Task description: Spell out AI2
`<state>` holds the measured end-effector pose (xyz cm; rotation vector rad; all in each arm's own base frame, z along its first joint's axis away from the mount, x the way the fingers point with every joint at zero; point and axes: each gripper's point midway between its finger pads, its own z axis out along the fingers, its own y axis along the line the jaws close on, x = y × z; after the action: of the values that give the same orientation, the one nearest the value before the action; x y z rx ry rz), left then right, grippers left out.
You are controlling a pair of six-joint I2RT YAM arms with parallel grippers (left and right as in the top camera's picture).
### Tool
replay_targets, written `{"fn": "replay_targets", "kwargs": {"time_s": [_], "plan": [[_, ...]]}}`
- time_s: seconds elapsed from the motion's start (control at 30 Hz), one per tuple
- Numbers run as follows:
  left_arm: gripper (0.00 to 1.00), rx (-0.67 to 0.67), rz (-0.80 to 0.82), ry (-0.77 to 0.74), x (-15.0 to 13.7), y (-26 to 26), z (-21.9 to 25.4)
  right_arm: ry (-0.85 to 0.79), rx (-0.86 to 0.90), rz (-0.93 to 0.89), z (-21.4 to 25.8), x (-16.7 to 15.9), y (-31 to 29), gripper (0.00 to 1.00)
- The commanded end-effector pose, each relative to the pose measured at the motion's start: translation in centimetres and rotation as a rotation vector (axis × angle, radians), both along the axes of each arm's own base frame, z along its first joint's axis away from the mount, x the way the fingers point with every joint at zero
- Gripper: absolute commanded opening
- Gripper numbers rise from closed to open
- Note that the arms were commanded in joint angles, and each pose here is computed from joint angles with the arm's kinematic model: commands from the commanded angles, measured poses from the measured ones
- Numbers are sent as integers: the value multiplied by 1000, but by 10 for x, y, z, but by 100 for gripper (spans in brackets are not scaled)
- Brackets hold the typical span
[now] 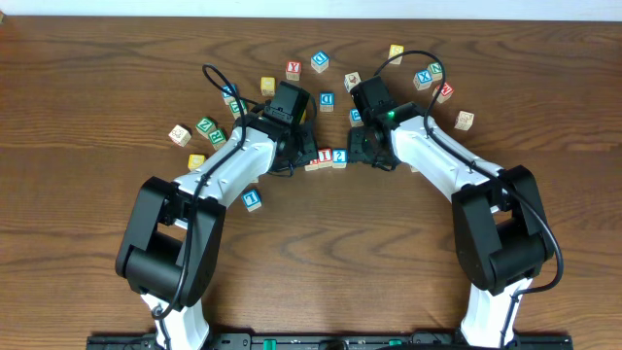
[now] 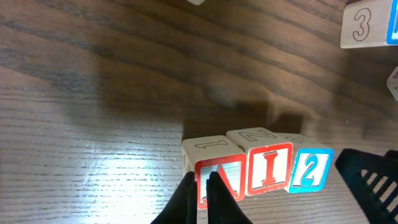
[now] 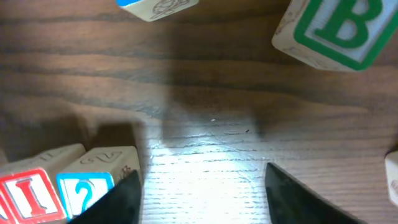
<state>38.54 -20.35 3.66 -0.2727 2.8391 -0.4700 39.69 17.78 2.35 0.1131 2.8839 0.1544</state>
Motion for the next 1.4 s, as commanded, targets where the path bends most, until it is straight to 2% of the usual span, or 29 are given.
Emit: {"fn": "replay_targets", "kwargs": {"time_s": [0.0, 0.03, 0.13, 0.3, 0.97, 1.37], "plan": [[7, 36, 16, -9, 4, 9, -10, -18, 3, -20, 7, 5, -6, 40], [7, 34, 6, -22, 6, 9, -9, -18, 4, -23, 7, 6, -7, 33], [7, 39, 10, -16, 7, 13, -9, -17, 3, -29, 7, 7, -9, 23], [7, 50, 15, 6, 3, 18, -11, -17, 3, -29, 7, 7, -9, 16], [8, 117, 58, 16, 1, 27, -23, -11, 0, -29, 6, 5, -10, 15], [7, 72, 33, 40, -2, 17, -27, -12, 0, -29, 7, 5, -10, 15]]}}
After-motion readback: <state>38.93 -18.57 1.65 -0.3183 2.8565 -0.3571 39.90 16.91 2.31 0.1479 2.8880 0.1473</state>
